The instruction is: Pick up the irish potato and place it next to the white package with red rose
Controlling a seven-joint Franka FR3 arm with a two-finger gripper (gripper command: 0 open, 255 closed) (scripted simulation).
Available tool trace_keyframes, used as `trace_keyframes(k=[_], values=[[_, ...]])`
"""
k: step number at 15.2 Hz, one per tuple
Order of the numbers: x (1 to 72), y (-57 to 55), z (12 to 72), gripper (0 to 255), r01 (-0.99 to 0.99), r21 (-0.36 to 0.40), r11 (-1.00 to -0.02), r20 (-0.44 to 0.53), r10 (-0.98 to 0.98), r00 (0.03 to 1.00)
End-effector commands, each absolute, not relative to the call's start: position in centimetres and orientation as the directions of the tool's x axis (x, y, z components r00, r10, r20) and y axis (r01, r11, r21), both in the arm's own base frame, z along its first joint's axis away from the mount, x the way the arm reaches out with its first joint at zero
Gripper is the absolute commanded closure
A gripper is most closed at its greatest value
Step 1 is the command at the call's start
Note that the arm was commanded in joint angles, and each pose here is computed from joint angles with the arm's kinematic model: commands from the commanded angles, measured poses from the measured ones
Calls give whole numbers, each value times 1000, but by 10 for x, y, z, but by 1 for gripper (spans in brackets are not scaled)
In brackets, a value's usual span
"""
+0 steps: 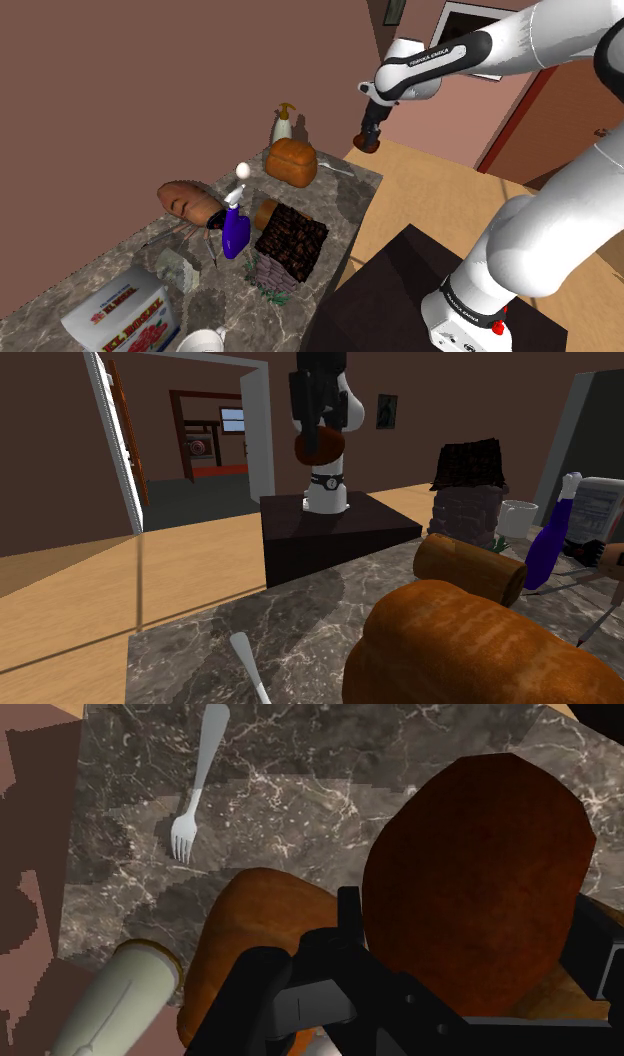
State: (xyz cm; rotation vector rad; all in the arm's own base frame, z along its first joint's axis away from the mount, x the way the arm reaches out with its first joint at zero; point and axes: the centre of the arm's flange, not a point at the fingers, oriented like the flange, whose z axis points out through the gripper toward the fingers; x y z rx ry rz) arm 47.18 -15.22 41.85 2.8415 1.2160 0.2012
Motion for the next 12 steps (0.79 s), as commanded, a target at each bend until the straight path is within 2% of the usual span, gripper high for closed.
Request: trace_keyframes(k=[1,12], values=[[471,-128,422,255,717,91,-692,101,722,684],[468,17,423,255,717,91,-692,101,722,684]])
